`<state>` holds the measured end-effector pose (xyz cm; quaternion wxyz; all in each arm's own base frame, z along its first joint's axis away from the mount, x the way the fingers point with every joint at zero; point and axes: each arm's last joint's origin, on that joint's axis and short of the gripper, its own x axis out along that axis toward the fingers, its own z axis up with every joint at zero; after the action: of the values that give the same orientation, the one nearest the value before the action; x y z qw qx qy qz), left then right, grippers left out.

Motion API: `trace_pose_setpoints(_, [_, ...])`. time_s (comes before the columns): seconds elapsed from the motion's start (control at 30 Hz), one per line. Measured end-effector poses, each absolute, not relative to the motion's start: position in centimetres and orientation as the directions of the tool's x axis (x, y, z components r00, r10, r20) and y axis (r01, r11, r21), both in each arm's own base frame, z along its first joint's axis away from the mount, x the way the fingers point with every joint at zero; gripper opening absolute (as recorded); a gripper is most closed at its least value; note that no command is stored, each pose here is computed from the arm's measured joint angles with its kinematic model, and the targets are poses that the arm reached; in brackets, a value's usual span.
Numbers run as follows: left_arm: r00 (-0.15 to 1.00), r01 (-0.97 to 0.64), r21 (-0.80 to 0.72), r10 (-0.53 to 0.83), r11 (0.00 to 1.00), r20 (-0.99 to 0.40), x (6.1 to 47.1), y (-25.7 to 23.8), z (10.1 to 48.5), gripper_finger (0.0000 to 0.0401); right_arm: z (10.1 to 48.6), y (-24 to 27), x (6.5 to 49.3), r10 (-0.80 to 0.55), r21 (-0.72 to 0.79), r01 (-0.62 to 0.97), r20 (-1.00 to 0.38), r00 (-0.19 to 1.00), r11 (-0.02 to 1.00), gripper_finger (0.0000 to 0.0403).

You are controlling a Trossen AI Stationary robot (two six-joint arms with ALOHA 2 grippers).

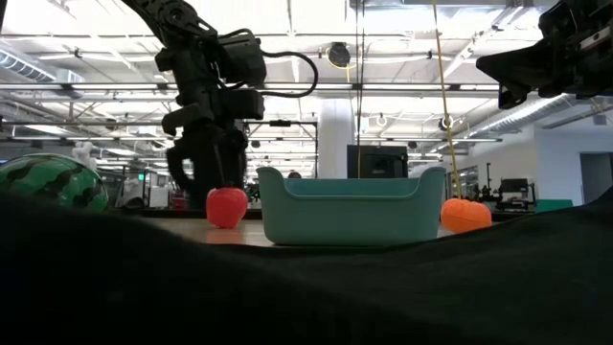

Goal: Pick and placing Produce into tupperware
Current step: Put the apple into the basket

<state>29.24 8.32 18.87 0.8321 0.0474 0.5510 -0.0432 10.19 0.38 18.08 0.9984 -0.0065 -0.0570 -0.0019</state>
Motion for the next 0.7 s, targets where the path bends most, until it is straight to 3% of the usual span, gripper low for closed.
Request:
trace_pose_setpoints(0.43, [0.393,0.082,0.019,-0.015,0.996,-0.919,29.3,8.4,18.9,0.0370,18.1,0.4,10.2,-0.003,-0.005,0.004,0.114,0.993,1.000,0.0000])
trace_pose_setpoints(0.7, [0.337,0.068,-0.010,-0.033,0.998,-0.941,29.9,8.5,16.7,0.0370,18.1,0.4,10.2,-0.003,-0.004,0.003,0.115,0.993,1.000,0.0000])
